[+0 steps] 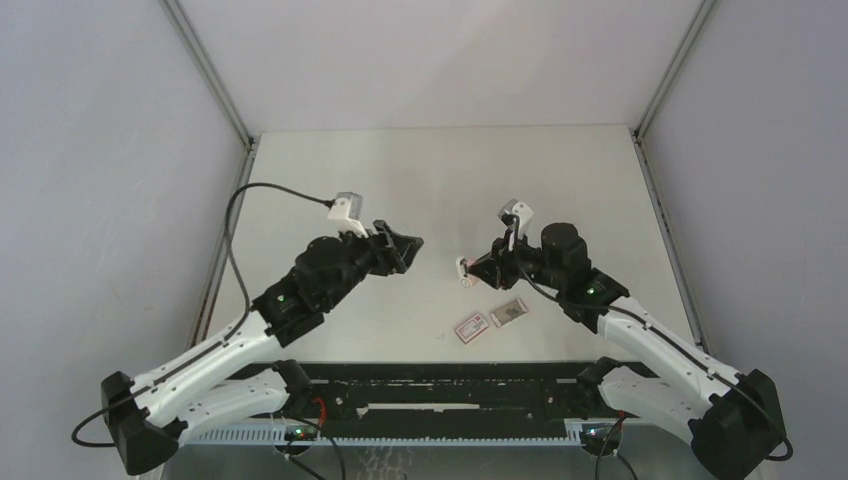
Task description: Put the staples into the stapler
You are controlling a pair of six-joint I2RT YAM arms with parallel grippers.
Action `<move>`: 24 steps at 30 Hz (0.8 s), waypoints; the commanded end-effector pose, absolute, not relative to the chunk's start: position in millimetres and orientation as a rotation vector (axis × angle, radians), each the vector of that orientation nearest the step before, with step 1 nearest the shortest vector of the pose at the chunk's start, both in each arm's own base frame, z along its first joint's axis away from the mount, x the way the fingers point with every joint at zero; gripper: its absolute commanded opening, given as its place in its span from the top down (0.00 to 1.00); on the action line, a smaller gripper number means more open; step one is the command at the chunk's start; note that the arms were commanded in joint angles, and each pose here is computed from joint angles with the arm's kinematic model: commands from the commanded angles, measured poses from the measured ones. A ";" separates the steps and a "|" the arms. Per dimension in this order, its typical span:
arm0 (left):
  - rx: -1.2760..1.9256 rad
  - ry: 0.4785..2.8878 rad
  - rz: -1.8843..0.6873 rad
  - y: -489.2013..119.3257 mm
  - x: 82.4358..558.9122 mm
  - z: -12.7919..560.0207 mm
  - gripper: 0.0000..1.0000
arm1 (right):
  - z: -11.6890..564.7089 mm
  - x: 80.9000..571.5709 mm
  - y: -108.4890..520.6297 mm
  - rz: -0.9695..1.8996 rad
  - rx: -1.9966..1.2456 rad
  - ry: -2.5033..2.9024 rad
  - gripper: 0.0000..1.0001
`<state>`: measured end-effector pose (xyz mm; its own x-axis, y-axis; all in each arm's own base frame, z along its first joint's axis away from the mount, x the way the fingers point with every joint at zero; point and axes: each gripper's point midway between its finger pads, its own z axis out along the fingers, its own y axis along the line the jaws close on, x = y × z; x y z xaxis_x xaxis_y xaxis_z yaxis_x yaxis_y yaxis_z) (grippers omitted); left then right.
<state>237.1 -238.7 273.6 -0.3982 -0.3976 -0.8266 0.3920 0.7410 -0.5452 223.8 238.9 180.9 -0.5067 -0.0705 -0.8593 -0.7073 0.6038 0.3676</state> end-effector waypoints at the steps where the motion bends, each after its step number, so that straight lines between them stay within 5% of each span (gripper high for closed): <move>1: 0.083 2.030 -1.021 -270.1 208.3 246.8 0.29 | 214.3 216.0 251.6 0.894 -0.832 1.690 1.00; 8: 0.172 2.048 -1.225 -307.3 196.6 252.8 0.33 | 209.7 207.9 260.5 0.783 -0.963 1.600 1.00; 24: 0.124 2.108 -1.171 -314.9 210.5 232.8 0.45 | 207.1 198.4 270.0 0.779 -1.029 1.555 1.00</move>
